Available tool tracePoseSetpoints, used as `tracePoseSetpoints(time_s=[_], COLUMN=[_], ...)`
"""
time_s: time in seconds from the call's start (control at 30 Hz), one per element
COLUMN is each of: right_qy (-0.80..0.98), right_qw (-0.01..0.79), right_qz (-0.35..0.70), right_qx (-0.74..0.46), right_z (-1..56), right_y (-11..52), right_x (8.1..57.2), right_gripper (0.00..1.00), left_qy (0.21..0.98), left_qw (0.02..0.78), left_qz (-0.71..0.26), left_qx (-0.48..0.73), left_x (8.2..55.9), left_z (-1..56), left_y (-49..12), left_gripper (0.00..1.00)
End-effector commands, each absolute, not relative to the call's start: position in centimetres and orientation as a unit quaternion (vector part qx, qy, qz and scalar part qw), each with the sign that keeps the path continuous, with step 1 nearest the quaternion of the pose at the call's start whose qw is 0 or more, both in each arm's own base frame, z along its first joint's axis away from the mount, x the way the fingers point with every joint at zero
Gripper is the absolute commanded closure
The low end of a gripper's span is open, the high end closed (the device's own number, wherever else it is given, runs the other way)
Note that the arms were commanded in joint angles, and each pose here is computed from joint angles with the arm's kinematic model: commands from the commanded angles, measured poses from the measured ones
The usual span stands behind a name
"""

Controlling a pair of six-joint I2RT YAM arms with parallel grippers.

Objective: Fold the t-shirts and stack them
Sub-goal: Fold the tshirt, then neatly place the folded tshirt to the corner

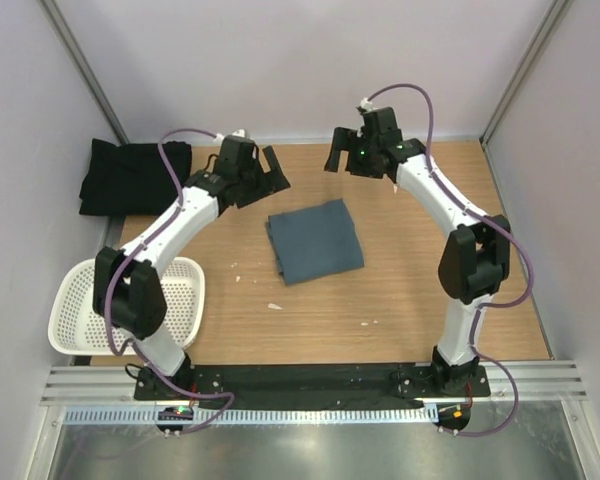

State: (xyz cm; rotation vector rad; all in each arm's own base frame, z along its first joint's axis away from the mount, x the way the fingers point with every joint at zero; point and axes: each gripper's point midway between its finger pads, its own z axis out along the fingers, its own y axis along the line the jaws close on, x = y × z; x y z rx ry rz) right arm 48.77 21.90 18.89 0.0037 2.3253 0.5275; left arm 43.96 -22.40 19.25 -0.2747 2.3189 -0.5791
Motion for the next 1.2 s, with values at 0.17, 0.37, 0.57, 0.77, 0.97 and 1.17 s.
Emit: tracePoseSetpoints(time_s=[0.17,0.37,0.57,0.77,0.97,1.17], right_qy=[0.927,0.936,0.937,0.933,0.927,0.927], right_qw=[0.345,0.331,0.325,0.333,0.341,0.336], right_qz=[0.134,0.086,0.068,0.028,0.026,0.014], right_qx=[0.060,0.081,0.103,0.131,0.151,0.168], right_z=[17.5,15.2,14.9,15.5,16.2,16.4], right_y=[15.2,12.2,10.8,8.6,7.9,7.1], right_x=[43.2,39.4,36.8,34.9,33.7,32.2], right_gripper=[0.00,0.00,0.00,0.01,0.00,0.00], left_qy=[0.916,0.918,0.918,0.926,0.934,0.945], left_qw=[0.269,0.264,0.244,0.226,0.217,0.220], left_qz=[-0.215,-0.203,-0.236,-0.223,-0.201,-0.196], left_qx=[-0.207,-0.213,-0.205,-0.206,-0.199,-0.140], left_x=[35.6,35.4,35.9,35.4,35.1,35.8], left_z=[12.2,9.2,6.5,4.3,2.2,1.1], left_y=[-22.8,-22.4,-24.3,-24.1,-23.6,-23.7], left_gripper=[0.06,0.06,0.12,0.18,0.50,0.95])
